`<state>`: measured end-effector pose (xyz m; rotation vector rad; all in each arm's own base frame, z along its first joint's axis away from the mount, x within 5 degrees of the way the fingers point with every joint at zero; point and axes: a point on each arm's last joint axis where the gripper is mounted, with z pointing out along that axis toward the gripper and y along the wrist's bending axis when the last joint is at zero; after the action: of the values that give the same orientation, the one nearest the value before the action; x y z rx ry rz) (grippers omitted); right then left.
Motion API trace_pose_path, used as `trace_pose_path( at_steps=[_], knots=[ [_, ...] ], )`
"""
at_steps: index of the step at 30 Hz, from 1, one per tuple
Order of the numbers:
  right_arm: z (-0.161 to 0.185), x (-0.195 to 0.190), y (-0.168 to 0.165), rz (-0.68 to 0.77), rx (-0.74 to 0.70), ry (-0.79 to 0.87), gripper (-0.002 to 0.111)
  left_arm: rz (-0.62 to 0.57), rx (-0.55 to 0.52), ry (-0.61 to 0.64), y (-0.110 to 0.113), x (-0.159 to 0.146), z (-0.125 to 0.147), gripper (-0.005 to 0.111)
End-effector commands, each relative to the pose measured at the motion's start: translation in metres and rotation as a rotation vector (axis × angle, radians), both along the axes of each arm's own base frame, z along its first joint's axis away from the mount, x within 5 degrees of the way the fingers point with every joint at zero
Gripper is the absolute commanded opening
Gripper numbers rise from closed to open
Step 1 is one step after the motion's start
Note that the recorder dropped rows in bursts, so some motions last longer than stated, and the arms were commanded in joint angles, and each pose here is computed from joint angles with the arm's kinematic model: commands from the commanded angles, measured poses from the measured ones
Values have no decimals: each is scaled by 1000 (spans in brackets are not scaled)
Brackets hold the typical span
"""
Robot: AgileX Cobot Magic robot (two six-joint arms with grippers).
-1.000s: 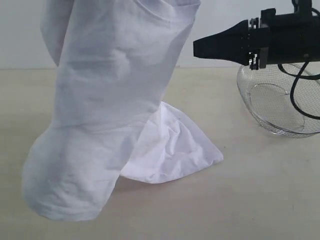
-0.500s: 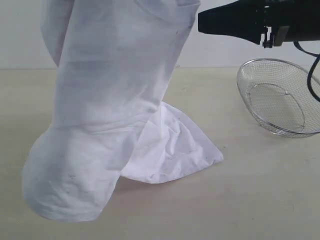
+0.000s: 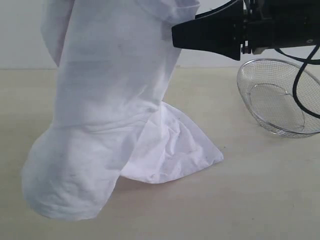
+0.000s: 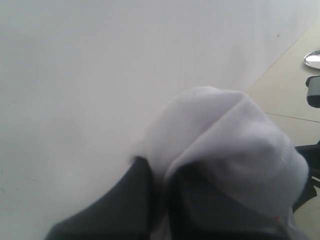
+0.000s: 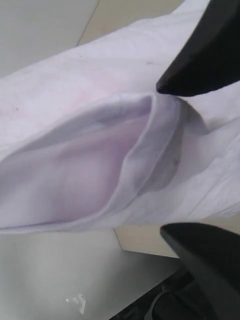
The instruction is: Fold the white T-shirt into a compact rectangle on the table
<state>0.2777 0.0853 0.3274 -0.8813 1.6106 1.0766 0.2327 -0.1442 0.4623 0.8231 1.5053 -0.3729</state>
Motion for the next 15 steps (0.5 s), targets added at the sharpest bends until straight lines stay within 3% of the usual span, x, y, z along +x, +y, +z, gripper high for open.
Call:
trace_pose_path(
  at_steps=[1,13,15],
  knots=[
    [2,-1,0,6,7,-20,67,13,-33,-8,2,-1,5,5],
    [-11,2,36,22,-47,6,66,5,-29,0,1,-1,5,5],
    [-13,1,41,29,-52,9,50,-1,-25,5,1,-2,4,5]
  ],
)
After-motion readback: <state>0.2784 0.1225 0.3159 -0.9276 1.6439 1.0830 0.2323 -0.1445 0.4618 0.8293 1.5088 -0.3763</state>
